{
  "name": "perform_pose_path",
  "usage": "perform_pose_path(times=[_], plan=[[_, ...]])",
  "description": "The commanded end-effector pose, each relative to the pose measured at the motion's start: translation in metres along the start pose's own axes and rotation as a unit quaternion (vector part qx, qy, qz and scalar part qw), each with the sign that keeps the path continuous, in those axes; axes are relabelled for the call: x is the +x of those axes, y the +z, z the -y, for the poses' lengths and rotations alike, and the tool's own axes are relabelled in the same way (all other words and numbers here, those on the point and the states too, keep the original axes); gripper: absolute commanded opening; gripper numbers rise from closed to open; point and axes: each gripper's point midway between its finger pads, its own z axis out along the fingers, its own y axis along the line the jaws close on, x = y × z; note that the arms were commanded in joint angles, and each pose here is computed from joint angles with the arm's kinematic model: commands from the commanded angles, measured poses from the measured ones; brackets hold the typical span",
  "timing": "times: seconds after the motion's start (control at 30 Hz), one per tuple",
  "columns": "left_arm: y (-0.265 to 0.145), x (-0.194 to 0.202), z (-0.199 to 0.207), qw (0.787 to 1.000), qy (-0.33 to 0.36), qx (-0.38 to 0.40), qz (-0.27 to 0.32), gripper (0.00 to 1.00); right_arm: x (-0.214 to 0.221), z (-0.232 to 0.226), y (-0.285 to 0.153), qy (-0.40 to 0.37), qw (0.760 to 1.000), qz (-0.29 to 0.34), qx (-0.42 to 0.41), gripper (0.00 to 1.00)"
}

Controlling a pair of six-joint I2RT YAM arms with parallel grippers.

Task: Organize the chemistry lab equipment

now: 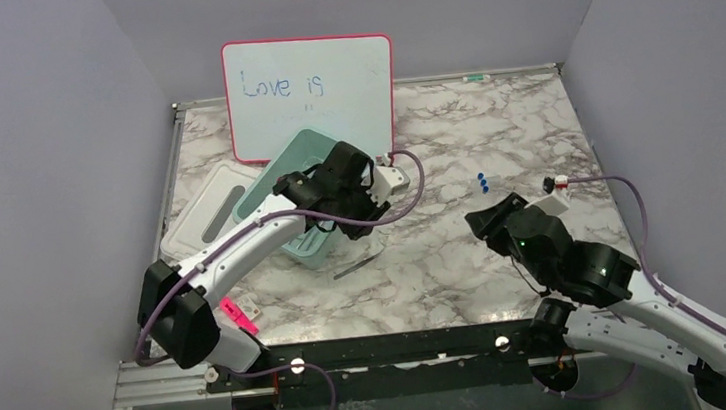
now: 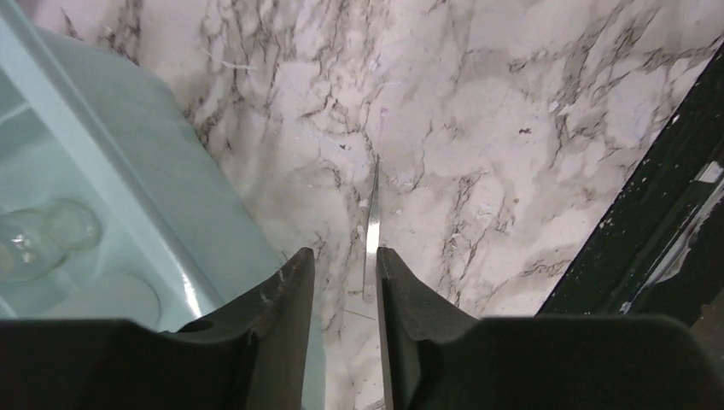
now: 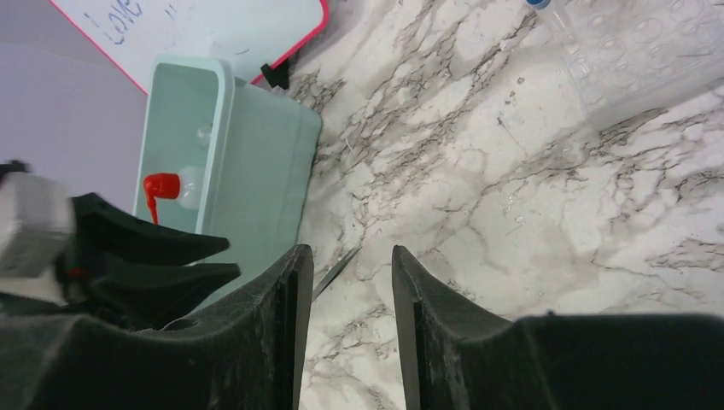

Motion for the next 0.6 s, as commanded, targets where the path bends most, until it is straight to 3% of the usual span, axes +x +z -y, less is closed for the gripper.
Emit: perform_pose_path(times=[0.0,0.37,0.57], plan=[[0.031,0.031,-0.003,0.998,0.010,-0.007,-0.064,0.33,-0.021,0.003,-0.005,0.004,0.999,0.051,-0.018,0.42],[0.080,0.076,0.005,0.987,0.010,-0.013,-0.160,0.37,-0.036,-0.002,-0.014,0.002,0.993,0.093,-0.074,0.42],[0.098,0.098,0.012,0.979,0.026,-0.013,-0.204,0.41,-0.035,0.005,-0.013,0.003,0.994,0.092,-0.066,0.45]])
